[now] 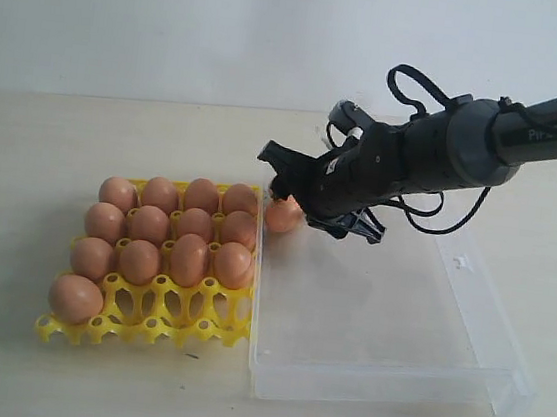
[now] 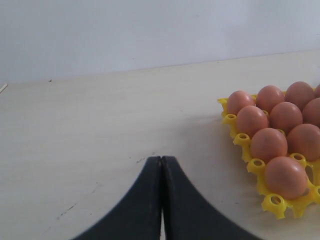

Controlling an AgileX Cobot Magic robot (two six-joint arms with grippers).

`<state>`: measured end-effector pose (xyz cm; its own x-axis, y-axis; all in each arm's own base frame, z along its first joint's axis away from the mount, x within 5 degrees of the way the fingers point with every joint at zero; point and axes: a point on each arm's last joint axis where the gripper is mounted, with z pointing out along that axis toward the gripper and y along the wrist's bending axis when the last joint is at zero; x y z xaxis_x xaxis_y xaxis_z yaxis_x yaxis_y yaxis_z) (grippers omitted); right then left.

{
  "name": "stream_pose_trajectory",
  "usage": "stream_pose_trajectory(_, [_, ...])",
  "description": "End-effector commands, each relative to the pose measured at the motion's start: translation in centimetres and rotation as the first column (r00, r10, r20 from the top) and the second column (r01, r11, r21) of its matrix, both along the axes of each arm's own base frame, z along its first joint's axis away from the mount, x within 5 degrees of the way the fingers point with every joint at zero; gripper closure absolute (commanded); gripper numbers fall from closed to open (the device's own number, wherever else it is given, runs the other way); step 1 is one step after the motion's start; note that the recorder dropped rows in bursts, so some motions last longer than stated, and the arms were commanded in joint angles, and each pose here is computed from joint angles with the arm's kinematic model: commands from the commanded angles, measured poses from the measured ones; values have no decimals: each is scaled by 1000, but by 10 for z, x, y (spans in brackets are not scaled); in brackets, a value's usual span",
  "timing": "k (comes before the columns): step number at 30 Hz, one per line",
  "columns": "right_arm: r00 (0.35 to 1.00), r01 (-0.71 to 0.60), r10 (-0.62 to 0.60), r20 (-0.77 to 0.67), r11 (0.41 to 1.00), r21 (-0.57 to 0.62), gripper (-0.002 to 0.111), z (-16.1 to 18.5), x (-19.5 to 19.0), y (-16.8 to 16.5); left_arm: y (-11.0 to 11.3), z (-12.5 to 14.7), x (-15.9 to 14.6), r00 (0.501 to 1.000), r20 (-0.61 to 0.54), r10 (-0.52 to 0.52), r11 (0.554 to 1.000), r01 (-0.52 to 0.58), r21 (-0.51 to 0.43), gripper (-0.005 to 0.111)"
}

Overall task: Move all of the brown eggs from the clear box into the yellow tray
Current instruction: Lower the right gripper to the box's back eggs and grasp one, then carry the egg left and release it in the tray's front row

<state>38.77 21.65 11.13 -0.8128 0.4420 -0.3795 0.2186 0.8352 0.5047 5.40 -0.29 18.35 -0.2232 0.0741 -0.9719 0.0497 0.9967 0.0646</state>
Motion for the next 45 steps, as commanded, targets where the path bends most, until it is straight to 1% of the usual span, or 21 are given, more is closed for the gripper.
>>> stream_pose_trajectory(1, [1000, -8, 8, 15, 1000, -4, 51, -5, 2, 2, 0, 2, 0, 1000, 5, -5, 1000, 5, -8, 107])
stream_pose_trajectory(2, [1000, -7, 7, 20, 1000, -3, 53, -6, 3, 2, 0, 2, 0, 1000, 5, -5, 1000, 5, -8, 107])
stream_pose_trajectory(4, [1000, -6, 7, 23, 1000, -2, 62, -5, 3, 2, 0, 2, 0, 1000, 5, -5, 1000, 5, -8, 107])
stream_pose_trajectory(7, [1000, -10, 10, 25, 1000, -4, 84, -5, 3, 2, 0, 2, 0, 1000, 5, -5, 1000, 5, -8, 107])
stream_pose_trajectory(9, [999, -45, 46, 28, 998, -33, 104, -6, 2, 1, 0, 2, 0, 1000, 5, -5, 1000, 5, -8, 107])
stream_pose_trajectory(10, [997, -64, 66, 36, 997, -46, 108, -4, 2, 1, 0, 2, 0, 1000, 5, -5, 1000, 5, -8, 107])
stream_pose_trajectory(13, [987, -135, 142, 77, 987, -92, 108, 12, 1, 1, 0, 2, 0, 1000, 5, -5, 1000, 5, -8, 107])
stream_pose_trajectory(14, [979, -158, 170, 111, 982, -107, 108, 21, 0, 1, 0, 2, 0, 1000, 5, -5, 1000, 5, -8, 107])
stream_pose_trajectory(16, [950, -206, 234, 208, 967, -149, 108, 43, -5, -2, 0, 2, 0, 1000, 5, -5, 1000, 5, -8, 107])
stream_pose_trajectory(18, [905, -229, 275, 325, 958, -174, 108, 63, -15, -1, 0, 2, 0, 1000, 5, -5, 1000, 5, -8, 107])
stream_pose_trajectory(21, [814, -255, 311, 490, 950, -180, 108, 86, -44, 3, 0, 2, 0, 1000, 5, -5, 1000, 5, -8, 107])
stream_pose_trajectory(22, [775, -267, 321, 545, 947, -178, 108, 91, -56, 5, 0, 2, 0, 1000, 5, -5, 1000, 5, -8, 107])
stream_pose_trajectory(25, [660, -324, 356, 661, 930, -177, 108, 98, -86, 14, 0, 2, 0, 1000, 5, -5, 1000, 5, -8, 107])
stream_pose_trajectory(28, [537, -459, 468, 702, 860, -222, 108, 92, -113, 32, 0, 2, 0, 1000, 5, -5, 1000, 5, -8, 107])
stream_pose_trajectory(30, [460, -543, 514, 724, 808, -229, 108, 88, -127, 44, 0, 2, 0, 1000, 5, -5, 1000, 5, -8, 107])
stream_pose_trajectory(31, [440, -565, 517, 734, 795, -220, 108, 87, -132, 49, 0, 2, 0, 1000, 5, -5, 1000, 5, -8, 107])
stream_pose_trajectory(34, [426, -607, 523, 738, 770, -196, 108, 80, -141, 61, 0, 2, 0, 1000, 5, -5, 1000, 5, -8, 107])
stream_pose_trajectory(39, [407, -678, 592, 696, 706, -204, 108, 59, -154, 75, 0, 2, 0, 1000, 5, -5, 1000, 5, -8, 107])
stream_pose_trajectory(41, [403, -693, 602, 689, 693, -200, 108, 51, -158, 80, 0, 2, 0, 1000, 5, -5, 1000, 5, -8, 107])
stream_pose_trajectory(45, [419, -706, 609, 674, 685, -181, 108, 36, -160, 83, 0, 2, 0, 1000, 5, -5, 1000, 5, -8, 107])
